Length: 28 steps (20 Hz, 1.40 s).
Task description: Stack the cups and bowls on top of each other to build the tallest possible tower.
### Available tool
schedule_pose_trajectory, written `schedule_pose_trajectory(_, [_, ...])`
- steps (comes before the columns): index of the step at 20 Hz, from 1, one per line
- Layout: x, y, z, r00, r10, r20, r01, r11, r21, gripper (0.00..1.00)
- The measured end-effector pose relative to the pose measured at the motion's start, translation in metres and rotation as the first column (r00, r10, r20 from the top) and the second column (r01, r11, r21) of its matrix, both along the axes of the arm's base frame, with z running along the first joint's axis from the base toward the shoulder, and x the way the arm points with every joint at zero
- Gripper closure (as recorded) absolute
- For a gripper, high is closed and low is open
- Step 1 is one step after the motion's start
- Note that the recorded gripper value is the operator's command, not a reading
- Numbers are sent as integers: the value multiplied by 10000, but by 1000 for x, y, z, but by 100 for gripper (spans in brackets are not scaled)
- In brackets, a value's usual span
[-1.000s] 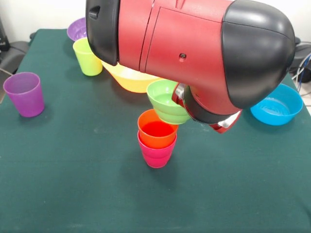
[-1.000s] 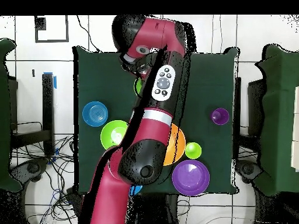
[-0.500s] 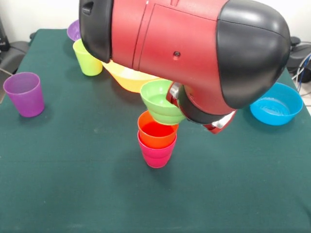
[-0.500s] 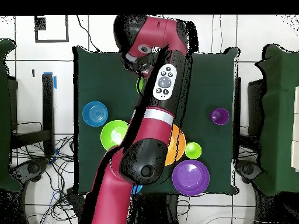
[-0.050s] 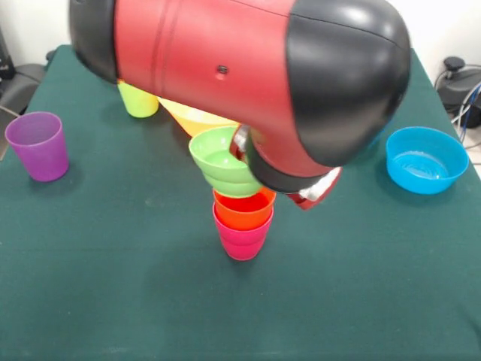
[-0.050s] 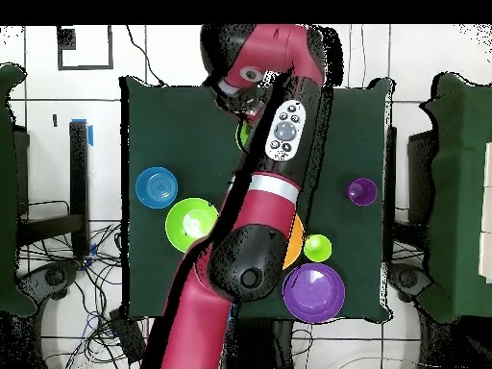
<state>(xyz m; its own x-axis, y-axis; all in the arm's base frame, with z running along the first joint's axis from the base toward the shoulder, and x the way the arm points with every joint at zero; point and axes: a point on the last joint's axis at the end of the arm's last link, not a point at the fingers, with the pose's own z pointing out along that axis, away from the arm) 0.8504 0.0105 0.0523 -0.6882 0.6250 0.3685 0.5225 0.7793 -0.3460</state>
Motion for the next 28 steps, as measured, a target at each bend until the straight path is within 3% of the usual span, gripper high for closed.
schedule_pose_trajectory(7, [6, -10, 4, 9994, -346, 74, 345, 9992, 186, 100])
schedule_pose_trajectory(18, [10, 11, 3, 9991, -412, 117, 404, 9974, 604, 100])
schedule_pose_trajectory(24, [10, 17, -4, 9991, -413, 60, 408, 9971, 647, 100])
schedule_pose_trajectory(28, [9, 17, -13, 9994, -323, 99, 318, 9984, 464, 100])
